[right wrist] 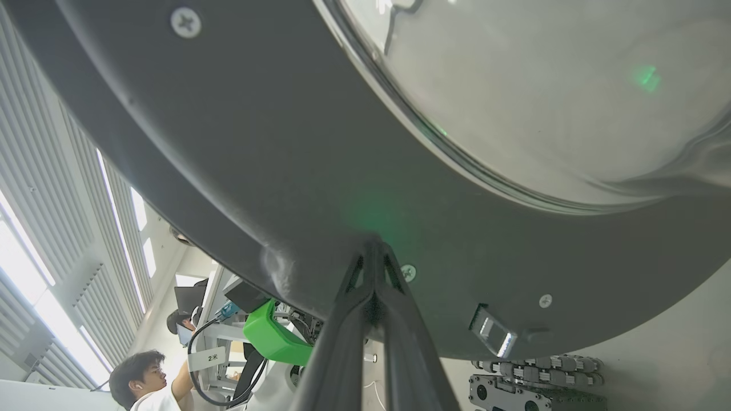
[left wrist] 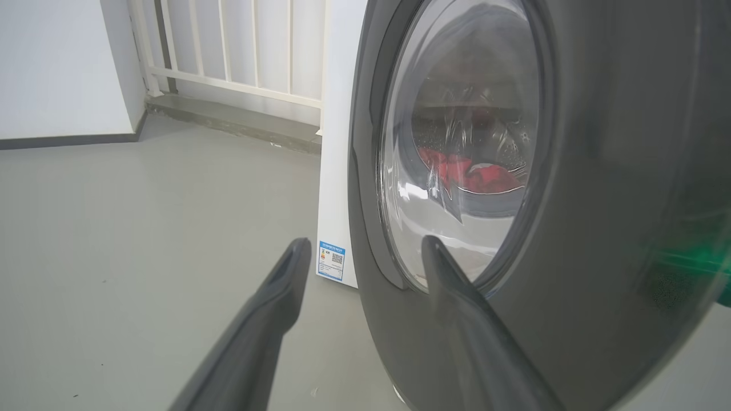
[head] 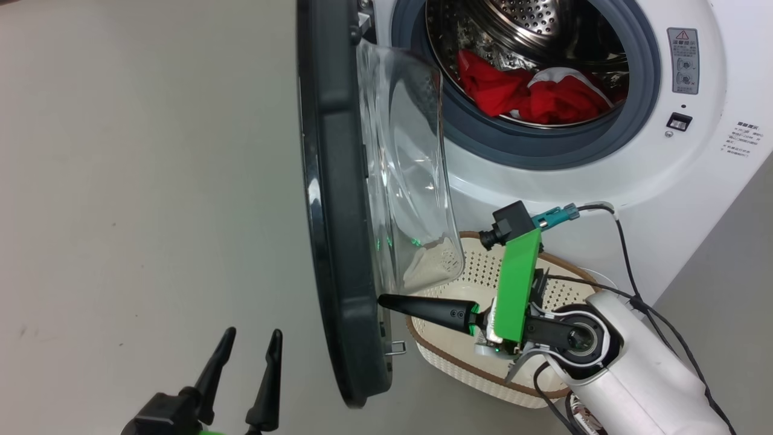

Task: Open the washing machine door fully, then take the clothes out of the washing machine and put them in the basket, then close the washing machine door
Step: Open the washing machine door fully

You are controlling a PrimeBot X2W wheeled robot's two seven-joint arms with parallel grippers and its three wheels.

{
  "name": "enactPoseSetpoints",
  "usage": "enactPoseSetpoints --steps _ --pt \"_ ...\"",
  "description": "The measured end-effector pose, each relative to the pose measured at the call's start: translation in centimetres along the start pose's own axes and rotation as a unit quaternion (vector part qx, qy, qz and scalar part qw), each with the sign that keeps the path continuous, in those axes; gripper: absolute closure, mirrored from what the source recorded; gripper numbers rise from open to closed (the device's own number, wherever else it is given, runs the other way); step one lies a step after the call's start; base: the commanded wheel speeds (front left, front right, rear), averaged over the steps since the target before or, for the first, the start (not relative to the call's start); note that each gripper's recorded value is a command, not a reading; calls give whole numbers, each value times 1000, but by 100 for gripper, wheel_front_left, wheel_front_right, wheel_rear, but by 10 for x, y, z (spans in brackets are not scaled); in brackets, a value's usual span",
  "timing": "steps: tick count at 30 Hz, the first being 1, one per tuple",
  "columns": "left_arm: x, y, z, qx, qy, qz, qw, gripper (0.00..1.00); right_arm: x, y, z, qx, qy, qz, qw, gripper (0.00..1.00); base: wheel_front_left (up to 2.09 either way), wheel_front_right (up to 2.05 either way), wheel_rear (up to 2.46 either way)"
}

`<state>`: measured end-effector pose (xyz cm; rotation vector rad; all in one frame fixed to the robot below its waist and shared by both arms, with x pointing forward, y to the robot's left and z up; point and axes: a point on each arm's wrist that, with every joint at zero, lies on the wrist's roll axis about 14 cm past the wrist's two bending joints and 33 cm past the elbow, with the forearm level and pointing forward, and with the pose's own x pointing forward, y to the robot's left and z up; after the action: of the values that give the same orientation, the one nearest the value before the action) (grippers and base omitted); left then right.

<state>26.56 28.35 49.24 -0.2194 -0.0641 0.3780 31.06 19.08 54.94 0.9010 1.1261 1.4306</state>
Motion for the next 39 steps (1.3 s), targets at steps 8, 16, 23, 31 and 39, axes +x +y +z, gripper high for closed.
enactPoseSetpoints --steps 8,16,23,31,39 --pt "0 1 2 -1 -3 2 1000 0 4 2 0 -6 -9 -2 1000 33 0 0 0" --pt "0 -7 -5 -4 6 -11 1000 0 -11 -5 17 -24 -74 -23 997 0 0 0 0" --pt "2 -12 -10 -5 14 -22 1000 0 -43 -39 19 -8 -130 -73 989 0 0 0 0" --pt "7 -18 -15 -7 21 -34 999 0 -90 -81 16 0 -193 -146 970 0 0 0 0" --pt "11 -21 -17 -9 24 -39 999 0 -119 -101 15 -6 -247 -187 951 0 0 0 0"
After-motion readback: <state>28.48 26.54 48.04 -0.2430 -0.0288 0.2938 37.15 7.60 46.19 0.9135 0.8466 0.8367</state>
